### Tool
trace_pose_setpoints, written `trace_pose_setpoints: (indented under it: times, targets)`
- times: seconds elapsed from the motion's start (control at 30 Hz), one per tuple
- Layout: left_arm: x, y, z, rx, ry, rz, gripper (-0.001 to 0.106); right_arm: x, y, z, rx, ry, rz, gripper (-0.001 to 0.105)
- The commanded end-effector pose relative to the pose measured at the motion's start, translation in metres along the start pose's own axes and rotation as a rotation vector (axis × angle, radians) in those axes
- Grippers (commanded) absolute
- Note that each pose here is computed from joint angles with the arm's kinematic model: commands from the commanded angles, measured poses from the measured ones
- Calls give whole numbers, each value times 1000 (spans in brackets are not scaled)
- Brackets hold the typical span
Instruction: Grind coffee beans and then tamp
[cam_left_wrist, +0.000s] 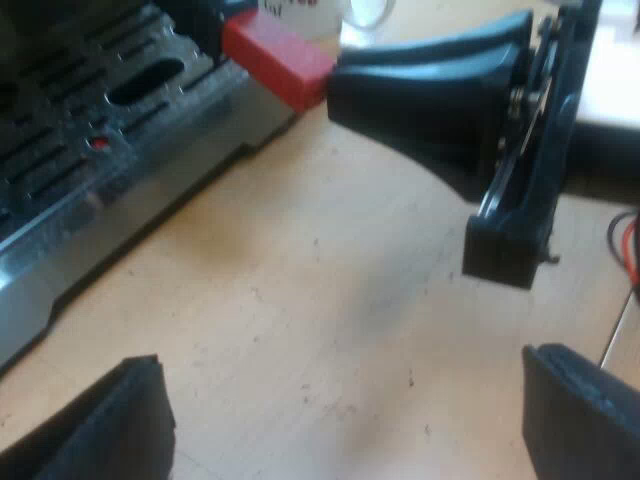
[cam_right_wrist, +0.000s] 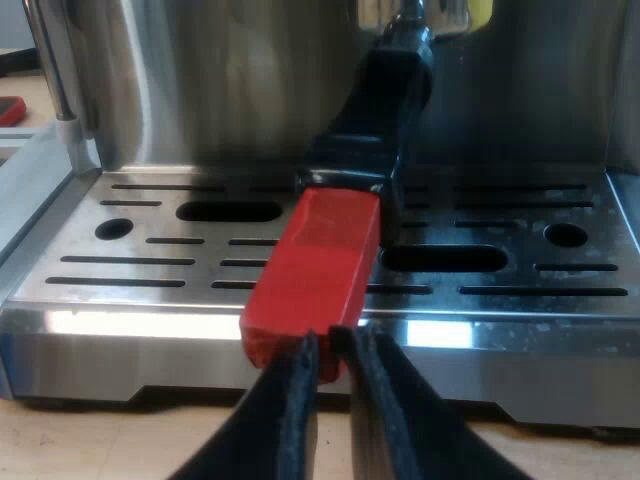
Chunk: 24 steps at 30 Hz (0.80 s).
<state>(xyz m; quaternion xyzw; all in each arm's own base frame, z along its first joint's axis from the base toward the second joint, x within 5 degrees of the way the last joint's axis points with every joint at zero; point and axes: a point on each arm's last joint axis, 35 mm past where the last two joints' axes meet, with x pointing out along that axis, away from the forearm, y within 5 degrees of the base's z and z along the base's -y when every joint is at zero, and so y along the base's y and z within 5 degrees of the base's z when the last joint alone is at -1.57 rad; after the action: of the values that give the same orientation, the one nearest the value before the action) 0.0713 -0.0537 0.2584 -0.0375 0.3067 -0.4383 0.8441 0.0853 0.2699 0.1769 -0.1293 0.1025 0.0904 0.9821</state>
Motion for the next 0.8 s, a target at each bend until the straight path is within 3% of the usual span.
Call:
trace_pose_setpoints:
  times: [0.03,0.23,0.4,0.53,0.8]
  targets:
    - [4,1,5,26,-7,-20,74,3,-1,3,14,-4,-19,12]
    - [8,3,11,40,-31,-21,74,3,-1,3,14,-6,-24,12]
    - [8,3,11,39,-29,-21,74,3,-4,4,10,-28,-98,12]
    - [8,2,10,39,-28,-45,74,3,-5,4,-40,-30,-116,12]
    - [8,2,10,39,-27,-55,74,16,-13,5,-32,-19,-175,12]
